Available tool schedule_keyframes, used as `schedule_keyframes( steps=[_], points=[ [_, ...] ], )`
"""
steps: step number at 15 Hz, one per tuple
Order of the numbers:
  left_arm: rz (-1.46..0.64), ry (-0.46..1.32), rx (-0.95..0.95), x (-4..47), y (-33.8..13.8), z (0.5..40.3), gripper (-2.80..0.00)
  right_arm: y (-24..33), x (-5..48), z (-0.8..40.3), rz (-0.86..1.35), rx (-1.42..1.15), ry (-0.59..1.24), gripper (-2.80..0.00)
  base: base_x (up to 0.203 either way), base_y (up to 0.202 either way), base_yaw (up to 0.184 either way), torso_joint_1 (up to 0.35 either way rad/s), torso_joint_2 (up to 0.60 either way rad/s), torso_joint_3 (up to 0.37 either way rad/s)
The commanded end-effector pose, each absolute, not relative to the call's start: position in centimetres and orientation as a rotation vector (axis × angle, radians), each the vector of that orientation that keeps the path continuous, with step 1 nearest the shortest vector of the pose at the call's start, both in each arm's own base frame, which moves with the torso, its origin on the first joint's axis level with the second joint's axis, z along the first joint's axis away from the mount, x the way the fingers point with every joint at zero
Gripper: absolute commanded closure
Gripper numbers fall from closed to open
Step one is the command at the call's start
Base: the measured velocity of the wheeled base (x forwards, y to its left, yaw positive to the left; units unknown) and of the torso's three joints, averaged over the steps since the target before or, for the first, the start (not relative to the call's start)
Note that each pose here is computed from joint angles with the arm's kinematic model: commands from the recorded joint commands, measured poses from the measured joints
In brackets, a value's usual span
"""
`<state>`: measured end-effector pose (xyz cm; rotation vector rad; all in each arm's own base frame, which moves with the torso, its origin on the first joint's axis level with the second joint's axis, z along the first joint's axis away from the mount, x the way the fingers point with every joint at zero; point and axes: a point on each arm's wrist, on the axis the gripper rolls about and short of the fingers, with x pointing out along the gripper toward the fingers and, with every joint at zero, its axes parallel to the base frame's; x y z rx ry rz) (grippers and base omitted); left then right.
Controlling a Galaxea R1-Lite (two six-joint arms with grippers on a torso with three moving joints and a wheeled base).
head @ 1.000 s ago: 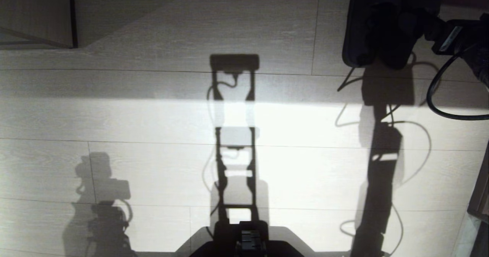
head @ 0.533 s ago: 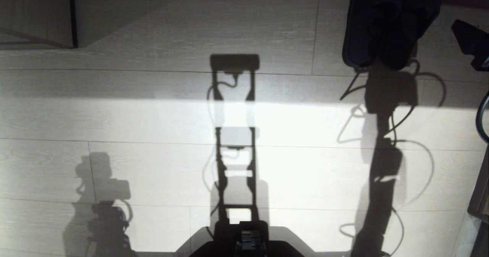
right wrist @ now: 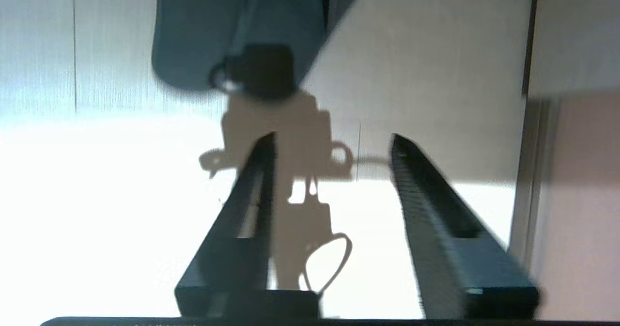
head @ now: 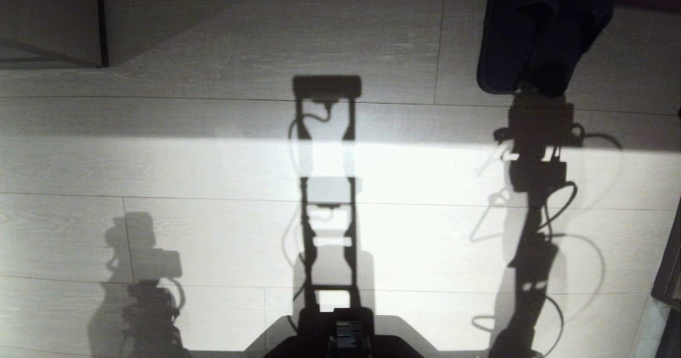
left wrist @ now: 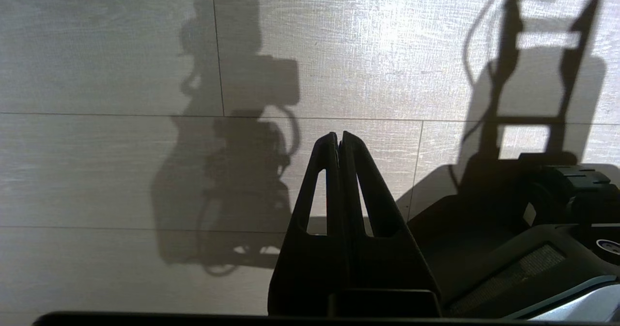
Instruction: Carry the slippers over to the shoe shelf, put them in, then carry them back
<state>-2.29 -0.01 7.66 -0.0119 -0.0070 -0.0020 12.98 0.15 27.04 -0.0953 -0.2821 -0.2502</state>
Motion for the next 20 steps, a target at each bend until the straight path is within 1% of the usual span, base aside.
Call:
schedule_keyframes(
  steps=[1, 3, 6, 8, 11, 14, 16, 18, 19, 20],
  points=[
    [-0.002, -0.008, -0.012, -2.3, 0.0, 7.7, 0.00, 0.0, 10.7, 26.0, -0.253, -0.094, -0.297, 0.00, 0.000, 0.000, 0.000, 0.000, 0.00, 0.000],
    [0.000, -0.008, -0.012, -2.3, 0.0, 7.7, 0.00, -0.1, 8.9, 23.7, -0.248, -0.102, -0.262, 0.00, 0.000, 0.000, 0.000, 0.000, 0.00, 0.000],
    [-0.001, -0.008, -0.012, -2.3, 0.0, 7.7, 0.00, -0.3, 4.2, 20.6, -0.229, -0.108, -0.263, 0.00, 0.000, 0.000, 0.000, 0.000, 0.00, 0.000],
    [-0.002, -0.008, -0.012, -2.3, 0.0, 7.7, 0.00, -0.5, 1.3, 17.4, -0.210, -0.113, -0.255, 0.00, 0.000, 0.000, 0.000, 0.000, 0.00, 0.000],
    [-0.002, -0.008, -0.012, -2.3, 0.0, 7.7, 0.00, -0.5, -0.4, 12.5, -0.158, -0.122, -0.184, 0.00, 0.000, 0.000, 0.000, 0.000, 0.00, 0.000],
    [-0.002, -0.008, -0.012, -2.3, 0.0, 7.7, 0.00, -0.3, -2.0, 10.1, -0.086, -0.106, -0.180, 0.00, 0.000, 0.000, 0.000, 0.000, 0.00, 0.000],
    [-0.001, -0.008, -0.012, -2.3, 0.0, 7.7, 0.00, -0.2, -2.4, 8.9, -0.030, -0.072, -0.136, 0.00, 0.000, 0.000, 0.000, 0.000, 0.00, 0.000],
    [-0.002, -0.008, -0.012, -2.3, 0.0, 7.7, 0.00, -0.1, -2.3, 7.4, 0.001, -0.025, 0.012, 0.00, 0.000, 0.000, 0.000, 0.000, 0.00, 0.000],
    [-0.002, -0.008, -0.012, -2.3, 0.0, 7.7, 0.00, -0.1, -2.3, 7.3, 0.003, -0.024, 0.021, 0.00, 0.000, 0.000, 0.000, 0.000, 0.00, 0.000],
    [-0.002, -0.008, -0.012, -2.3, 0.0, 7.7, 0.00, -0.1, -2.3, 7.7, 0.006, -0.018, -0.012, 0.00, 0.000, 0.000, 0.000, 0.000, 0.00, 0.000]
  ],
)
